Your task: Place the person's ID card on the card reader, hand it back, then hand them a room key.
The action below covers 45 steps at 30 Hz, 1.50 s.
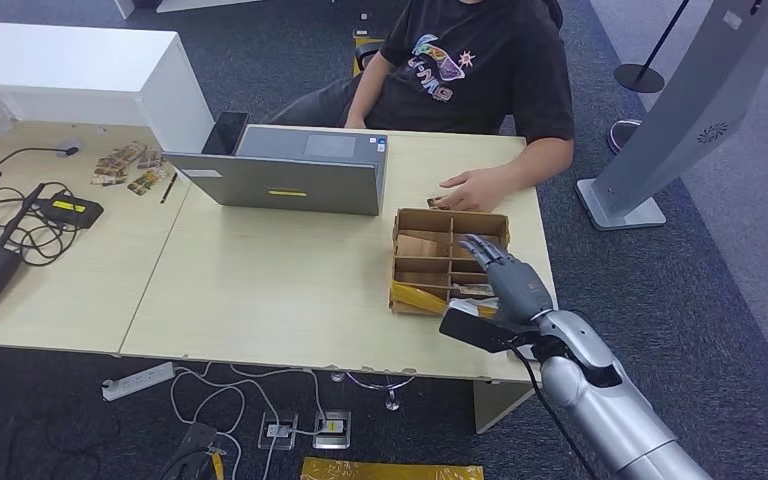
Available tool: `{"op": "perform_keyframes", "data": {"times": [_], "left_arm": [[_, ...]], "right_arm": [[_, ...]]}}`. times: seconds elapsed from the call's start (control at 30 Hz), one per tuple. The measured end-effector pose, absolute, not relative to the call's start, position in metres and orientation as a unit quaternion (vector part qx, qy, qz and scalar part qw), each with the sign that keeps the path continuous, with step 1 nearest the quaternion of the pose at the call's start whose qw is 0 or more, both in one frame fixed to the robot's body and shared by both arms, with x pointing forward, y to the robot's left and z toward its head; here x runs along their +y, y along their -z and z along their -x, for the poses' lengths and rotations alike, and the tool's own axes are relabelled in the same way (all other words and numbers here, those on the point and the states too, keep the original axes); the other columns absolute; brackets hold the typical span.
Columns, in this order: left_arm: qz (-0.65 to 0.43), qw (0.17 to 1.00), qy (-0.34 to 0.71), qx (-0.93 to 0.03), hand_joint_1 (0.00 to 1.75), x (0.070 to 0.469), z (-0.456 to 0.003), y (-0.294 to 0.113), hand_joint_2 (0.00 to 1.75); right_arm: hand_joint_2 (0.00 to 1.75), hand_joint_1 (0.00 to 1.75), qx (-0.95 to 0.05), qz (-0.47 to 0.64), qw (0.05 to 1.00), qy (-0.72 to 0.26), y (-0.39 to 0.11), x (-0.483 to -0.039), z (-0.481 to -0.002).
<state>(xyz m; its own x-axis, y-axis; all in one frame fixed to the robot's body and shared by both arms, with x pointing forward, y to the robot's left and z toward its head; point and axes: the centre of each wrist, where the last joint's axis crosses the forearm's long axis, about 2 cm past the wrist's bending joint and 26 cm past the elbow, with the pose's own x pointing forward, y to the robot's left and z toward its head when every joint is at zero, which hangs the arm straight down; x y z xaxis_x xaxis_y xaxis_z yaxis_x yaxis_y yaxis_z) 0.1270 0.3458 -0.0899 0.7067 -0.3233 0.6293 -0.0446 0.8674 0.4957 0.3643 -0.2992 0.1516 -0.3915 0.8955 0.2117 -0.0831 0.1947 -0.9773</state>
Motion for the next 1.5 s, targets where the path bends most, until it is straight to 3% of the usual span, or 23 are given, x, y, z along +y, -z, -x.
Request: {"op": "perform_keyframes", "data": {"times": [0.33, 0.37, 0.47, 0.5, 0.63, 1.5], "left_arm": [[-0.246, 0.89, 0.08, -0.375, 0.0, 0.3458, -0.1272, 0.0898, 0.0], [-0.246, 0.89, 0.08, -0.375, 0.0, 0.3458, -0.1272, 0.0898, 0.0], [-0.246, 0.89, 0.08, -0.375, 0.0, 0.3458, -0.1272, 0.0898, 0.0], [-0.246, 0.89, 0.08, -0.375, 0.0, 0.3458, -0.1272, 0.0898, 0.0], [-0.246, 0.89, 0.08, -0.375, 0.0, 0.3458, -0.1272, 0.0898, 1.75], [-0.246, 0.891, 0.073, -0.373, 0.0, 0.3459, -0.1262, 0.0901, 1.75]], "right_arm": [[1.75, 0.0, -0.631, 0.324, 0.448, -0.545, -0.148, -0.3022, -0.3643], [1.75, 0.14, -0.63, 0.324, 0.448, -0.545, -0.1478, -0.3023, -0.3643], [1.75, 1.45, -0.629, 0.324, 0.449, -0.545, -0.147, -0.3028, -0.3643], [1.75, 1.75, -0.629, 0.324, 0.45, -0.545, -0.1468, -0.3029, -0.3643], [1.75, 1.75, -0.626, 0.322, 0.452, -0.548, -0.1465, -0.3028, -0.3643], [1.75, 1.75, -0.606, 0.31, 0.461, -0.569, -0.1457, -0.2979, -0.3656]]}}
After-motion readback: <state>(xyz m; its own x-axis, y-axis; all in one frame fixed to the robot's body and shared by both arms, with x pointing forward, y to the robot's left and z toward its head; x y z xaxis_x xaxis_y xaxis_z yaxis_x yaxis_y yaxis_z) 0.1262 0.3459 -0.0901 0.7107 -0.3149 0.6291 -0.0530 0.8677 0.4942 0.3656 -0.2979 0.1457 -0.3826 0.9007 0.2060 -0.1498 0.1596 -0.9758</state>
